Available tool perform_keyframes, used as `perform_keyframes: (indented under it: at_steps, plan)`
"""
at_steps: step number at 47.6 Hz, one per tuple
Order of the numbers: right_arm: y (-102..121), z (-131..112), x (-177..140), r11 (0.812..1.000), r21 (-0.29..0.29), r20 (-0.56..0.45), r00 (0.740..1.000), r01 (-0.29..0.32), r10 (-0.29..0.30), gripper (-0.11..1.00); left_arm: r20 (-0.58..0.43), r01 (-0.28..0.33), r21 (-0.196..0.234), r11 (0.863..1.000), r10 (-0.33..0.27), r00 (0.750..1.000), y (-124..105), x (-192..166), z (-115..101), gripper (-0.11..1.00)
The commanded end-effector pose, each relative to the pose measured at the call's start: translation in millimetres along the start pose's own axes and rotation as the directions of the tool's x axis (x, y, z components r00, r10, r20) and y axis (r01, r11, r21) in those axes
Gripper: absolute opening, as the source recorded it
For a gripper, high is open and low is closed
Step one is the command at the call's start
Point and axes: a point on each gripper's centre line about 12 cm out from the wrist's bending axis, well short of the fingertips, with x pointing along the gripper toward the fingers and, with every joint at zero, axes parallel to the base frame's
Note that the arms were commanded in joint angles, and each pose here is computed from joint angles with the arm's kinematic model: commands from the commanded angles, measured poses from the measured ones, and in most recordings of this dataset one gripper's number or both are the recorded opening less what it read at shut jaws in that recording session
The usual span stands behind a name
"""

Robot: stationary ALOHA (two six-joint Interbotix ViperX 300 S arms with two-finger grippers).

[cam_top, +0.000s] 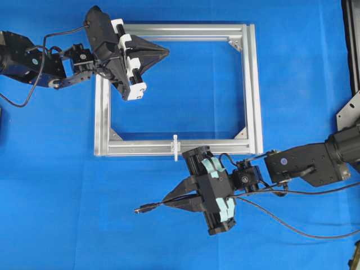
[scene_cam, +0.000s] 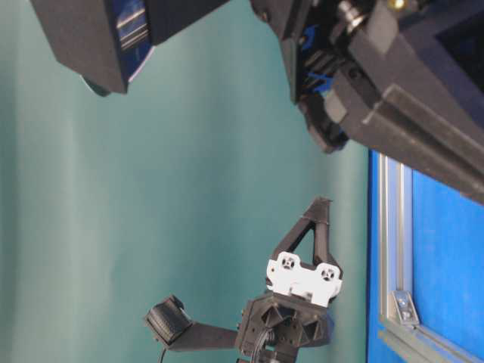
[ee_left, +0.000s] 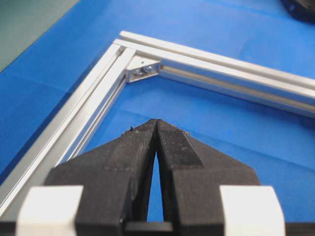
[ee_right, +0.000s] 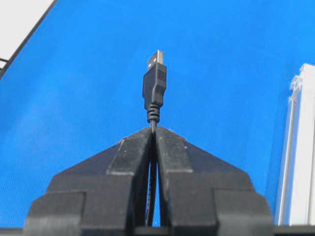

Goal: Insert the wire through the string loop located in the center.
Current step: 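Close the right gripper on the cable just behind the USB plug, then lift the USB cable with the right gripper and carry it toward the frame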

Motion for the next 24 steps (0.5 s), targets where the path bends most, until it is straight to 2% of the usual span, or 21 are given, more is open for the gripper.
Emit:
perform_keyframes:
  at_steps: [1,24]
  plan:
    - [2.3,14.7,-5.2,1.000,-0.002,0.041,0.999,-0.007,0.007,-0.02,0.044,0.006,0.000,1.000,-0.006,0.999,-1.9,0.1,15.0,0.00]
    - [2.2,13.9,-5.4,1.000,-0.002,0.038,0.999,-0.006,0.006,-0.02,0.044,0.006,0.000,1.000,-0.006,0.999,-1.9,-0.4,15.0,0.00]
